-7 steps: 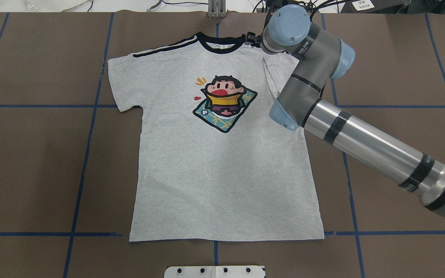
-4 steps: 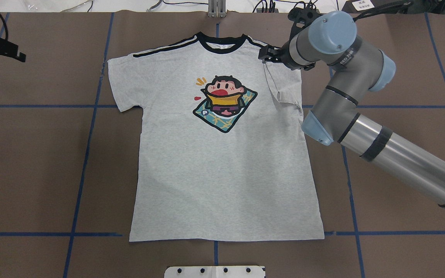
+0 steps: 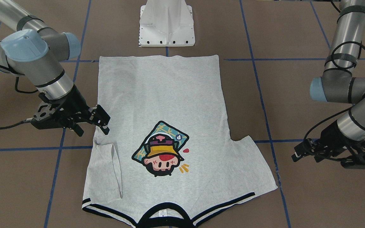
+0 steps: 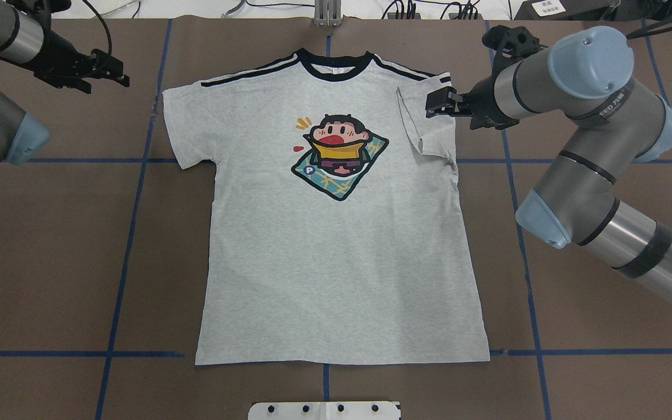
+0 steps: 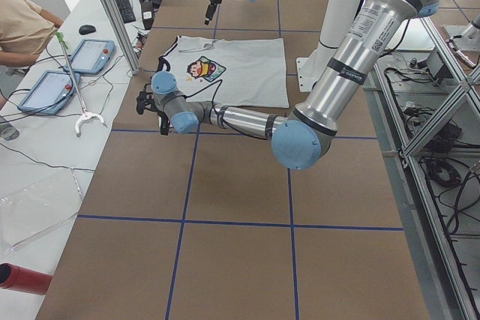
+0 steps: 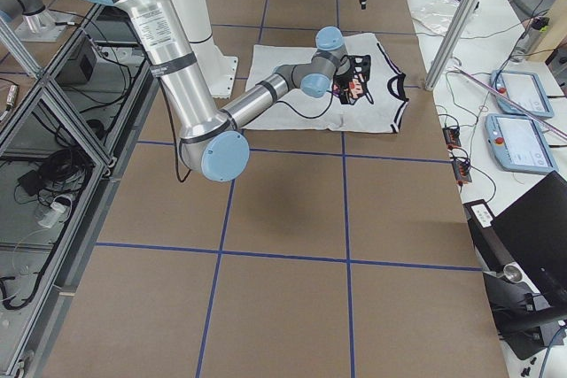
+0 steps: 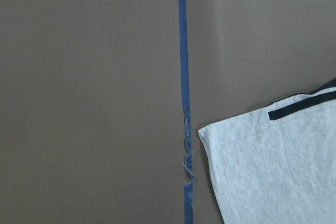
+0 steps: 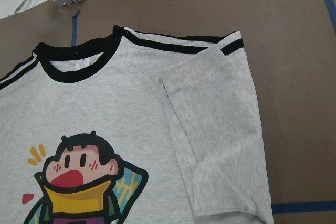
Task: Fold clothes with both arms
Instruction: 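Release the folded sleeve with the right gripper while the left gripper approaches the other sleeve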
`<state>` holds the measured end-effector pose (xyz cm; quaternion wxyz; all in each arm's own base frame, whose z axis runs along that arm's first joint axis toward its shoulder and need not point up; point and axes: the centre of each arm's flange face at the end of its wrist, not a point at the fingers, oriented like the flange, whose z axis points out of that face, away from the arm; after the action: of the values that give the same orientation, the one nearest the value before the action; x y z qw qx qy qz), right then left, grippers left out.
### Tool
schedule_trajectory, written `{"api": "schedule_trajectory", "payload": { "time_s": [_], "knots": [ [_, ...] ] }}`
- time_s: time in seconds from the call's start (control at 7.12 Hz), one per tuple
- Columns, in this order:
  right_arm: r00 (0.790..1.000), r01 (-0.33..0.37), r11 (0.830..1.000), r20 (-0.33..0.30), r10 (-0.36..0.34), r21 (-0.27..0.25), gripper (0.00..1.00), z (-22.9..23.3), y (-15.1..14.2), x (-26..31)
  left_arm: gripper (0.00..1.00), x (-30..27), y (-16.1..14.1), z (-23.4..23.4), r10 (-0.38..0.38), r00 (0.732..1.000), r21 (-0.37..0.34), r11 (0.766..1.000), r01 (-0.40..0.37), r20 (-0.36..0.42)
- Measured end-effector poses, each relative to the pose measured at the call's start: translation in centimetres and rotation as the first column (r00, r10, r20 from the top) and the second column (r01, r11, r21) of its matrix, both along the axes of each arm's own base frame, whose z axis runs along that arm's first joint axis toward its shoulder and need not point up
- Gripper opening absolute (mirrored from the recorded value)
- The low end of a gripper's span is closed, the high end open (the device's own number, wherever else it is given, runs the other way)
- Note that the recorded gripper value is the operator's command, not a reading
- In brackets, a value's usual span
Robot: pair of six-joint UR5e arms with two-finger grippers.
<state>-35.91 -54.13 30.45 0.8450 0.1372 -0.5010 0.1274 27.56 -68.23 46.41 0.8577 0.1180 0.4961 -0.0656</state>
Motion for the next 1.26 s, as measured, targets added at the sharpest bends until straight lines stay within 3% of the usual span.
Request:
{"api": "schedule_trajectory", "payload": {
  "time_s": [0.42,1.26],
  "knots": [
    [1.000,0.008,1.000,0.007,-0.008,-0.004,1.00,0.6,1.4,1.2,0.61,4.7,-2.4,0.5,-0.066,0.998,-0.047,0.997,0.065,-0.010],
    [1.000,0.002,1.000,-0.019,-0.002,-0.015,1.00,2.3,1.5,1.2,0.44,10.5,-4.3,0.2,-0.090,0.996,-0.011,0.996,0.090,0.019]
  ]
}}
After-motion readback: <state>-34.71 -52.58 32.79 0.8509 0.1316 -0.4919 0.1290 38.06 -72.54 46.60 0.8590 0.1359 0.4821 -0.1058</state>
